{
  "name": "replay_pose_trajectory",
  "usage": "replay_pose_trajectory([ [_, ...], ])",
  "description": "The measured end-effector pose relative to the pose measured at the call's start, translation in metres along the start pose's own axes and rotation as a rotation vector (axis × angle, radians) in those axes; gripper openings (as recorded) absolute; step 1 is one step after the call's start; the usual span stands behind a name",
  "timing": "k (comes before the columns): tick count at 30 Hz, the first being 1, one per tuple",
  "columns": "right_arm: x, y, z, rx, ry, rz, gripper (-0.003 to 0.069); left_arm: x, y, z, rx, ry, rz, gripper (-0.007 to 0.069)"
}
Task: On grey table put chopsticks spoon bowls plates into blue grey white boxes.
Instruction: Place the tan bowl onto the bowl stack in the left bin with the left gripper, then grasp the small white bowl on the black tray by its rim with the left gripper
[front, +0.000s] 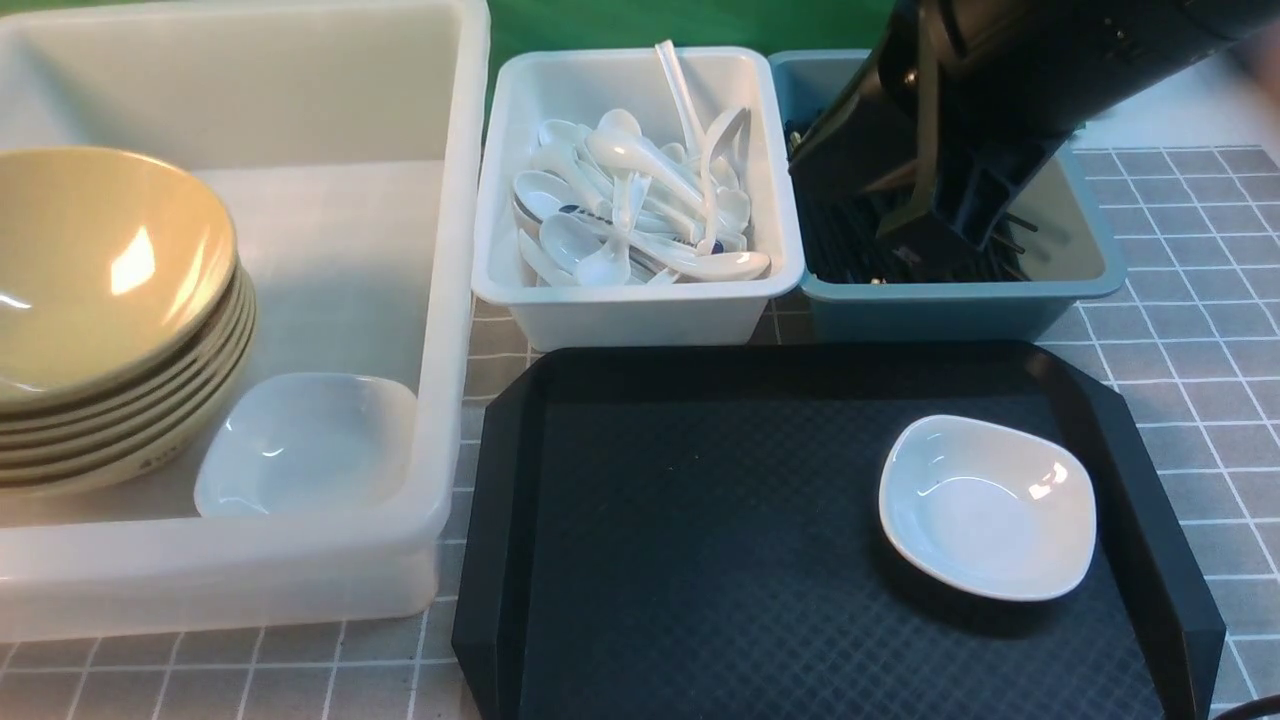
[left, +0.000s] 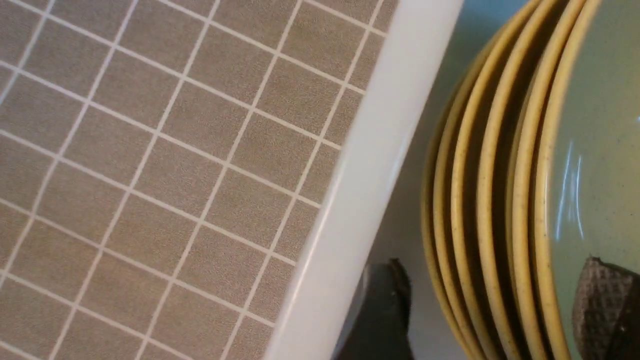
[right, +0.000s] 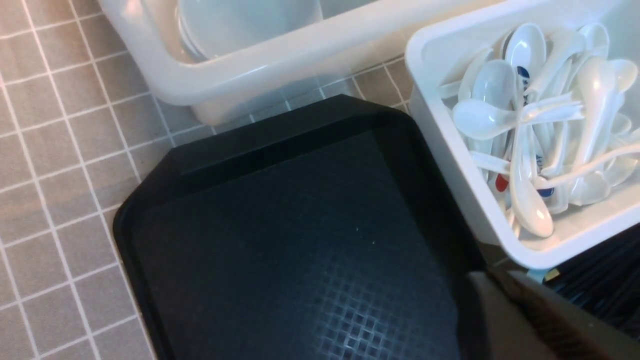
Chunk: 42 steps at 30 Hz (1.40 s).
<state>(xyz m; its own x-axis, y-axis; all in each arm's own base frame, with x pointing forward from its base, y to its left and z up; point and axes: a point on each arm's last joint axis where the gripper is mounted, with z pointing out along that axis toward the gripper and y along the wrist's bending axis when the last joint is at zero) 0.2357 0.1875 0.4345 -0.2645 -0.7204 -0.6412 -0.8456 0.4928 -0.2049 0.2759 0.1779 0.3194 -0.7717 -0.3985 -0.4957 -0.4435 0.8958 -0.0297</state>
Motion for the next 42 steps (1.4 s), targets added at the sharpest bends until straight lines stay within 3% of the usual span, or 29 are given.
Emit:
replay_pose_trajectory([
  [4, 0.0, -0.001, -0.001, 0.011, 0.004, -0.004, 0.0034, -0.014, -0.002, -0.022, 0.006, -0.059, -0.01, 0.0591],
  [9, 0.003, -0.004, -0.007, 0.06, 0.017, 0.035, 0.0034, -0.028, -0.034, -0.088, 0.138, -0.213, 0.018, 0.06],
  [12, 0.008, -0.008, -0.012, 0.12, 0.054, 0.103, 0.0034, -0.022, -0.093, -0.127, 0.31, -0.28, 0.18, 0.0565],
  [16, 0.021, -0.012, -0.015, 0.197, 0.159, 0.169, 0.0037, 0.011, -0.182, -0.141, 0.489, -0.198, 0.468, 0.0516],
  [17, 0.021, -0.012, -0.014, 0.196, 0.164, 0.17, 0.0037, 0.013, -0.186, -0.14, 0.487, -0.192, 0.485, 0.0512],
  [18, 0.03, -0.014, -0.015, 0.216, 0.19, 0.199, 0.0037, 0.031, -0.224, -0.135, 0.501, -0.131, 0.613, 0.0503],
  [19, 0.033, -0.014, -0.014, 0.219, 0.197, 0.212, 0.0037, 0.034, -0.227, -0.136, 0.502, -0.13, 0.626, 0.0503],
  [24, 0.084, -0.01, -0.029, 0.267, 0.275, 0.342, 0.0039, 0.099, -0.328, -0.112, 0.51, -0.035, 0.922, 0.0496],
  [25, 0.089, -0.01, -0.028, 0.269, 0.286, 0.348, 0.0039, 0.102, -0.33, -0.113, 0.515, -0.038, 0.928, 0.0496],
  [26, 0.106, -0.006, -0.039, 0.288, 0.294, 0.391, 0.0039, 0.126, -0.36, -0.103, 0.543, -0.014, 0.991, 0.0496],
  [28, 0.129, 0.001, -0.049, 0.311, 0.308, 0.429, 0.0039, 0.151, -0.387, -0.092, 0.573, 0.005, 1.048, 0.0496],
  [35, 0.172, 0.025, -0.07, 0.358, 0.298, 0.505, 0.004, 0.212, -0.446, -0.042, 0.631, 0.128, 1.109, 0.0496],
  [42, 0.189, 0.04, -0.078, 0.368, 0.276, 0.521, 0.0041, 0.232, -0.486, 0.006, 0.672, 0.179, 1.046, 0.0495],
])
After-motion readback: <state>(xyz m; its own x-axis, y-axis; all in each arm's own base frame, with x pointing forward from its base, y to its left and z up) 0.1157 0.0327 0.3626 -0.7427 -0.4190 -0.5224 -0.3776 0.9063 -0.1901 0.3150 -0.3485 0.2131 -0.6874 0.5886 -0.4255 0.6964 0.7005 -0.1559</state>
